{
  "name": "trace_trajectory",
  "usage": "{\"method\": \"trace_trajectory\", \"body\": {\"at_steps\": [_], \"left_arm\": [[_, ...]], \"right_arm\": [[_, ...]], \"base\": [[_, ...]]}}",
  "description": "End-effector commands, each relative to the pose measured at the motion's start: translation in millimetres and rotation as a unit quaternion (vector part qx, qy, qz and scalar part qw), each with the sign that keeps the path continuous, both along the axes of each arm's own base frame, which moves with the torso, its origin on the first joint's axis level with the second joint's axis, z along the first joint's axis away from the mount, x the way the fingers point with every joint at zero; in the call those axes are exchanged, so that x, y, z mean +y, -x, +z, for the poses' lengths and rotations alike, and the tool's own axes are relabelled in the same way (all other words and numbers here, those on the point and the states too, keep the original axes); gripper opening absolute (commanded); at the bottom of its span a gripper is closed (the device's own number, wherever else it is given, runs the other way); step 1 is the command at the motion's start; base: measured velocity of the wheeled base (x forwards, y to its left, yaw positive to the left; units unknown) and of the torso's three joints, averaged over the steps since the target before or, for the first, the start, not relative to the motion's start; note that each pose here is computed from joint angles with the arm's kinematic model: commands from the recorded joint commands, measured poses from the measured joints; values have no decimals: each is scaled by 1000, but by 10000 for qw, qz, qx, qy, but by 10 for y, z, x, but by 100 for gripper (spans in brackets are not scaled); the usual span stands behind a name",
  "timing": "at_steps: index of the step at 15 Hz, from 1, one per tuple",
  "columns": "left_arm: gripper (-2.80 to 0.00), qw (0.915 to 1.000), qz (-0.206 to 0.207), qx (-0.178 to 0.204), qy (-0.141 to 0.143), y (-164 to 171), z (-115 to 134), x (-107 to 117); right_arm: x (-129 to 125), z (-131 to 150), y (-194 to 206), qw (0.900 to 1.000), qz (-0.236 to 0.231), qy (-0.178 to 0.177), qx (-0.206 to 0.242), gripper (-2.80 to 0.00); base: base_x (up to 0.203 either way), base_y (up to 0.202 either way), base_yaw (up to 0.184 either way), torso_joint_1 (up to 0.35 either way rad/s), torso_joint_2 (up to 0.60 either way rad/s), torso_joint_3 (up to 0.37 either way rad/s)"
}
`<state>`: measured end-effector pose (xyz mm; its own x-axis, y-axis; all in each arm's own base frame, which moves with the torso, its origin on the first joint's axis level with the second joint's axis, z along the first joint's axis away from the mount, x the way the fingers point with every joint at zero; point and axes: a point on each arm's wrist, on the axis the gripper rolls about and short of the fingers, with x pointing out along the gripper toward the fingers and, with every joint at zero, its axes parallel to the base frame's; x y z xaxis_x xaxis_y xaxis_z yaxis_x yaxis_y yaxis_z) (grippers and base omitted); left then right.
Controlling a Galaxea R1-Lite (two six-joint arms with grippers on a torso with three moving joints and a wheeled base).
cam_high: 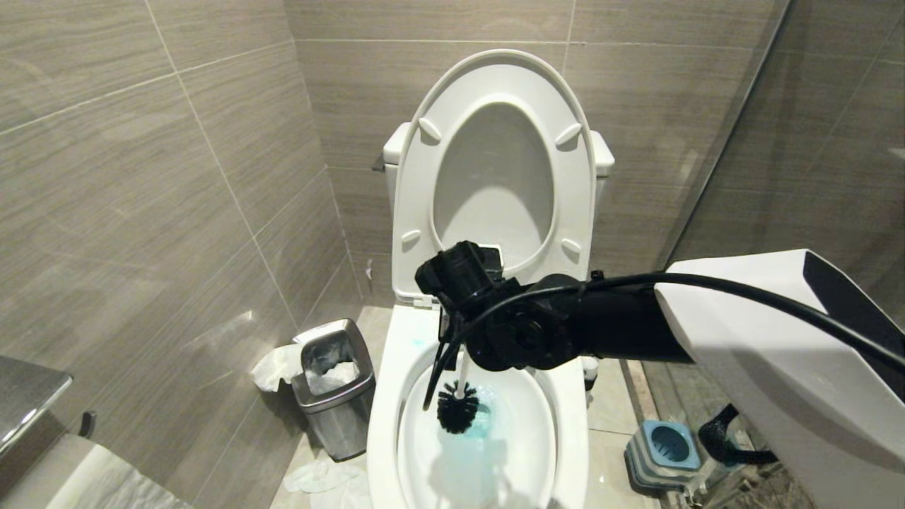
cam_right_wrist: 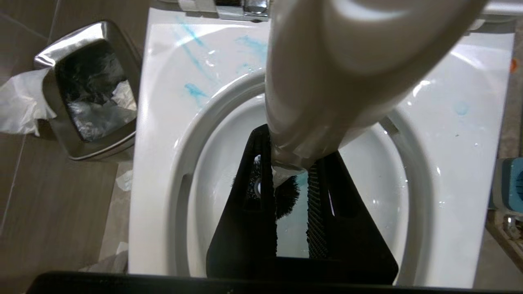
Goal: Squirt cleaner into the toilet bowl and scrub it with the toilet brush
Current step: Scrub the toilet bowl
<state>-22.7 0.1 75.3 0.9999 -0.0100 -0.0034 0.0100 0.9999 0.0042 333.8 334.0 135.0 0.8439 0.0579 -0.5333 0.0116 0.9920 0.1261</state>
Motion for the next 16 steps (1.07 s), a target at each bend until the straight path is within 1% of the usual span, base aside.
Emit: {"method": "trace_trajectory", "body": {"at_steps": [1, 4, 6, 8, 11, 13, 15, 16], "left_arm": [[-280, 10000, 3, -2, -1, 0, 0, 0], [-280, 10000, -7, -2, -2, 0, 0, 0], [-280, 10000, -4, -2, -2, 0, 0, 0], [-280, 10000, -4, -2, -2, 0, 0, 0], [-280, 10000, -7, -2, 3, 0, 0, 0], [-280, 10000, -4, -2, 6, 0, 0, 0], [-280, 10000, -4, -2, -2, 0, 0, 0], [-280, 10000, 3, -2, 3, 0, 0, 0]], "right_arm": [[74, -16, 178, 9998, 147, 45, 80, -280], [14, 1, 361, 9995, 205, 110, 211, -280], [-102, -26, 492, 9989, 191, 232, 366, -280], [-250, 34, 566, 9988, 96, 257, 399, -280], [-485, 71, 512, 9982, -188, 389, 407, -280], [-623, 75, 398, 9970, -346, 571, 386, -280], [-699, 74, 269, 9960, -404, 719, 351, -280], [-693, 54, 208, 9957, -421, 746, 341, -280]], "base": [[0, 0, 0, 0, 0, 0], [0, 0, 0, 0, 0, 0], [0, 0, 0, 0, 0, 0], [0, 0, 0, 0, 0, 0], [0, 0, 0, 0, 0, 0], [0, 0, 0, 0, 0, 0], [0, 0, 0, 0, 0, 0], [0, 0, 0, 0, 0, 0]]}}
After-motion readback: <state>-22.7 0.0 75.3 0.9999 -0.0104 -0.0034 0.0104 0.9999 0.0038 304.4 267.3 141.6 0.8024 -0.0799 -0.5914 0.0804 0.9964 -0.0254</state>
